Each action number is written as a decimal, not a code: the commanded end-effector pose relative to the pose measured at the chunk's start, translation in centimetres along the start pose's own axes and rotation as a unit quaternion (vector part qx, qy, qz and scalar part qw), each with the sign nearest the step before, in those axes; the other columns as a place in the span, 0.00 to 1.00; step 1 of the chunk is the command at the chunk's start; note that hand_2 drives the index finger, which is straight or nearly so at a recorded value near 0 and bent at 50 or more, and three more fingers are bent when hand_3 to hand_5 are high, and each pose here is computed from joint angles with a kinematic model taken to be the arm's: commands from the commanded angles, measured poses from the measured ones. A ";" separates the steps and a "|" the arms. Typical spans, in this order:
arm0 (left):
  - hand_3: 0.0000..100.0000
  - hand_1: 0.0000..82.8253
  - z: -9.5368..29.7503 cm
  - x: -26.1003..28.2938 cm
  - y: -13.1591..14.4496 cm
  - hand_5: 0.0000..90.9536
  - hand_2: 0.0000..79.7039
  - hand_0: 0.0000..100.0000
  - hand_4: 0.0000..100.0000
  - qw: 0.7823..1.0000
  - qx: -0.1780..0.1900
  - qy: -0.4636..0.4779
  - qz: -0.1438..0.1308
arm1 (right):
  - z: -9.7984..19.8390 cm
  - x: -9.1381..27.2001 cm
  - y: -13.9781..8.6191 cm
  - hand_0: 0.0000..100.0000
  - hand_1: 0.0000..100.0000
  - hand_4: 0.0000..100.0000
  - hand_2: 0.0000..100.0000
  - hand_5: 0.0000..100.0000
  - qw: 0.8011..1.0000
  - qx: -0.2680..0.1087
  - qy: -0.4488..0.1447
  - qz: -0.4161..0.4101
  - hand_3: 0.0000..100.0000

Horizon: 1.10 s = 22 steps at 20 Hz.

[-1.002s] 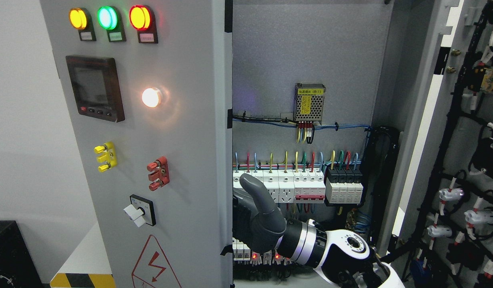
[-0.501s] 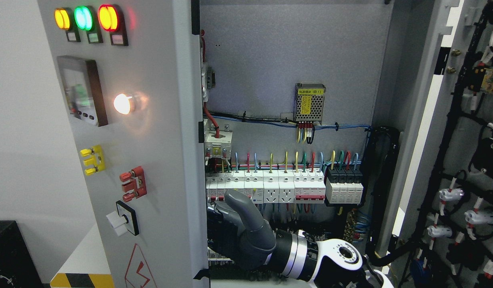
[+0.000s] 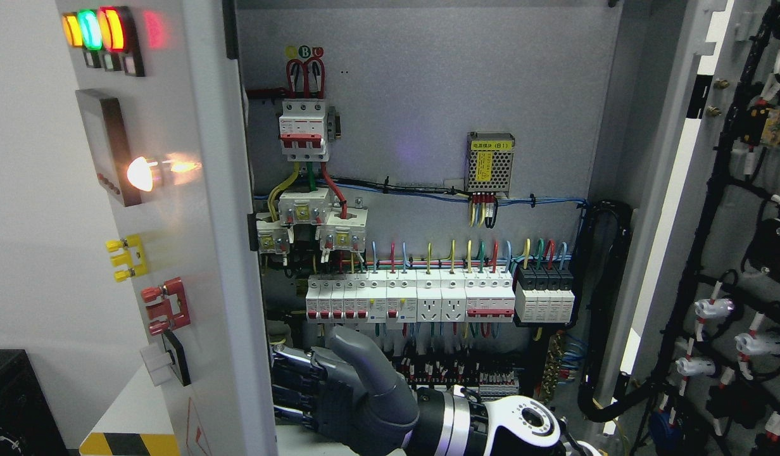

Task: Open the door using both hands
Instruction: 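Hook the panel's inner edge with the right hand and swing it open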

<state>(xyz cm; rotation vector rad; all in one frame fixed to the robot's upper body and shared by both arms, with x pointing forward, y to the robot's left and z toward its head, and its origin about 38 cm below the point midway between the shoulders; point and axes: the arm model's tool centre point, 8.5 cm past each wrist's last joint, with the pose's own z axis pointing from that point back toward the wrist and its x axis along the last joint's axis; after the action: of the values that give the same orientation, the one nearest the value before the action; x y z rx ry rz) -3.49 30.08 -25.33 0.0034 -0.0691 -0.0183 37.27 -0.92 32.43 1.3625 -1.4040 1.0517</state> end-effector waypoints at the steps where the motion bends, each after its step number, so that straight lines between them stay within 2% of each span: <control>1: 0.00 0.00 -0.1 0.5 0.0 0.00 0.00 0.00 0.00 1.000 0.000 -0.005 -0.001 | -1.5 -1.4 2.2 0.00 0.00 0.00 0.00 0.00 0.999 0.032 0.018 0.001 0.00; 15: 0.00 0.00 -0.1 0.5 0.0 0.00 0.00 0.00 0.00 1.000 0.000 -0.005 -0.001 | -3.2 -4.4 3.4 0.00 0.00 0.00 0.00 0.00 0.996 0.044 0.073 0.024 0.00; 22: 0.00 0.00 0.0 0.4 0.1 0.00 0.00 0.00 0.00 1.000 0.001 -0.004 0.000 | -5.6 -4.4 4.5 0.00 0.00 0.00 0.00 0.00 0.997 0.060 0.051 0.009 0.00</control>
<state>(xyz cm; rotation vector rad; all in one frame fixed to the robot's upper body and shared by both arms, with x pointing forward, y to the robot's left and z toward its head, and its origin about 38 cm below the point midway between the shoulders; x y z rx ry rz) -1.16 30.08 -25.41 0.0033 -0.1082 -0.0217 34.56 2.97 29.68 1.3048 -1.3312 1.1890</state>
